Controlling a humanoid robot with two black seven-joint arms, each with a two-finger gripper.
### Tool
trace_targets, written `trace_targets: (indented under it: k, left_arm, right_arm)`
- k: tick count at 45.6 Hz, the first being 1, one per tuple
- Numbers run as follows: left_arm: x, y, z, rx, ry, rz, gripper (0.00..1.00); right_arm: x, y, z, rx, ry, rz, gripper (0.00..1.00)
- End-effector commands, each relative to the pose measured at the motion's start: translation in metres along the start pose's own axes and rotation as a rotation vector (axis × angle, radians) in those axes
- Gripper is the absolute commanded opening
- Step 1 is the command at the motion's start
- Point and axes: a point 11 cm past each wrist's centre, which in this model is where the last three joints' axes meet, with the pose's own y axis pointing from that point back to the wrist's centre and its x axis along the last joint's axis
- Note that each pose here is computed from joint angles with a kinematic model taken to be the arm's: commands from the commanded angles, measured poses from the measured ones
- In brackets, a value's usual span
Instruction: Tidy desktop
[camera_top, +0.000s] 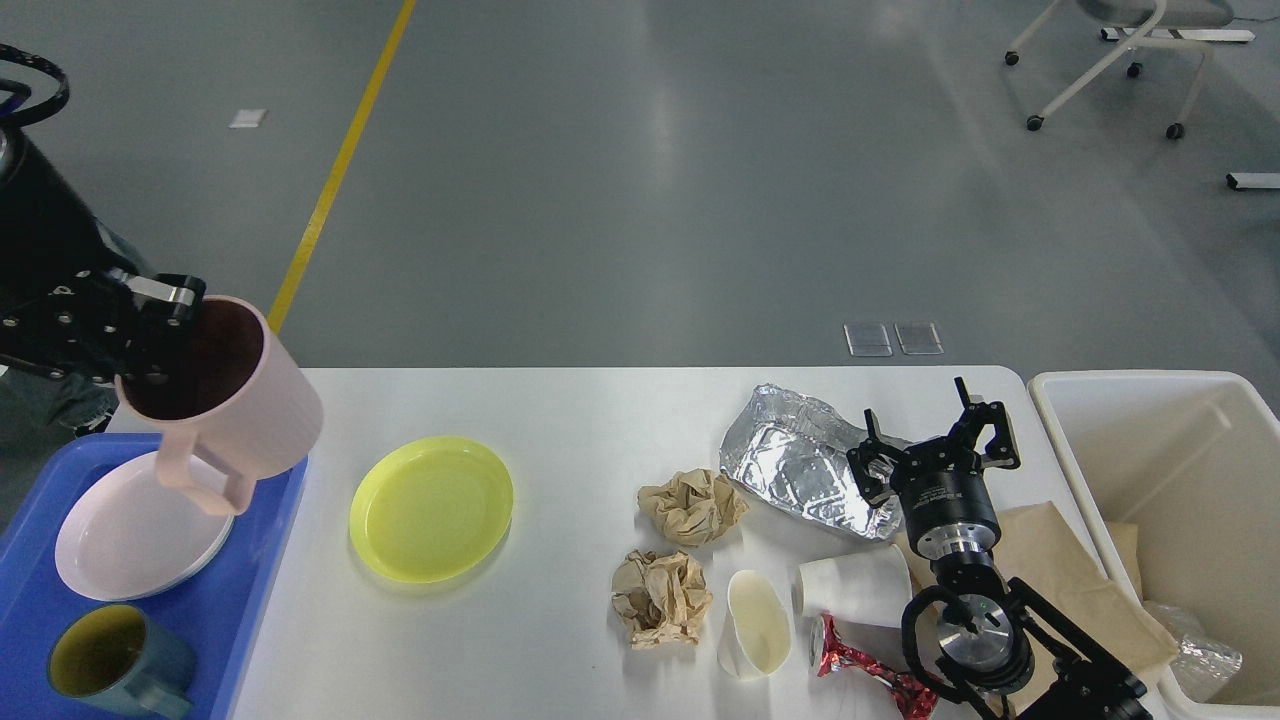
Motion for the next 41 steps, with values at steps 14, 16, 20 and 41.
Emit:
trace_targets:
  k: [14, 16, 20, 41]
  left_arm:
    - [0.021, -0.063, -0.195, 0.131, 0.279, 0.006, 0.0]
    - [0.019, -0.069, -0.211, 0.15, 0.3, 0.006, 0.0]
    - [0.006, -0.084, -0.251, 0.186, 0.363, -0.001, 0.0]
    - [-0.04, -0.181, -0.32, 0.217, 0.502, -0.089, 0.01]
  right_arm:
    - [0.0, 0.0, 0.0, 0.0, -0.001, 0.0, 1.0]
    - [0.0, 0.0, 0.0, 0.0, -0.001, 0.0, 1.0]
    - [0.0, 0.0, 0.0, 0.0, -0.001, 0.0, 1.0]
    - [0.0, 0.0, 0.0, 0.0, -0.001, 0.0, 1.0]
